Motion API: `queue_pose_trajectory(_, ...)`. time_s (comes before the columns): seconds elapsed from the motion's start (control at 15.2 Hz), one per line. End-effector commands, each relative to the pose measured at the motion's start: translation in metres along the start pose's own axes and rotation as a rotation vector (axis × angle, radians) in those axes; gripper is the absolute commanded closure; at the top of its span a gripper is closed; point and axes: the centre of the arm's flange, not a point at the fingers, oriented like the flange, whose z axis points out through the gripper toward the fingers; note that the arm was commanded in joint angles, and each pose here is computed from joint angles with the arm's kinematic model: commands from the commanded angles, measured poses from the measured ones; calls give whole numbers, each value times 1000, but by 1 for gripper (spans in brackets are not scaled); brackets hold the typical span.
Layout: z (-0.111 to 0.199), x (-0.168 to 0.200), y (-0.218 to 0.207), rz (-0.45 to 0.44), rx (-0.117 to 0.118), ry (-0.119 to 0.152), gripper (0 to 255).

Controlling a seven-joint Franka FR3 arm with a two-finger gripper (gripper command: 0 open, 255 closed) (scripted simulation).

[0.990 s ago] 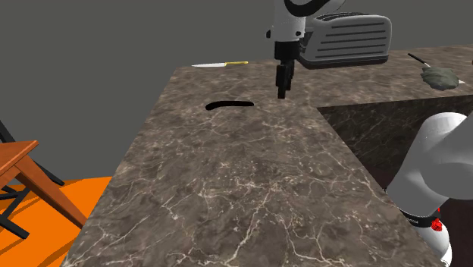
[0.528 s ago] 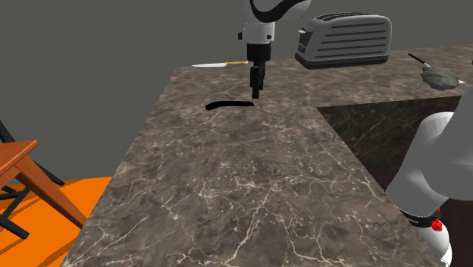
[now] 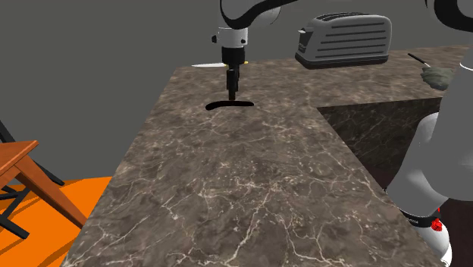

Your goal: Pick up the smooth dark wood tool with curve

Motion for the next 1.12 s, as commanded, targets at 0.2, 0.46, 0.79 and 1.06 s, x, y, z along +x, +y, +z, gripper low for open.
queue_pose_trajectory(0.2, 25, 3, 2, -6, 0, 2, 0)
queue_pose_trajectory(0.46, 33, 3, 3, -6, 0, 2, 255)
queue_pose_trajectory(0.79, 32, 3, 2, -6, 0, 2, 255)
queue_pose_trajectory(1.06, 33, 3, 3, -6, 0, 2, 255)
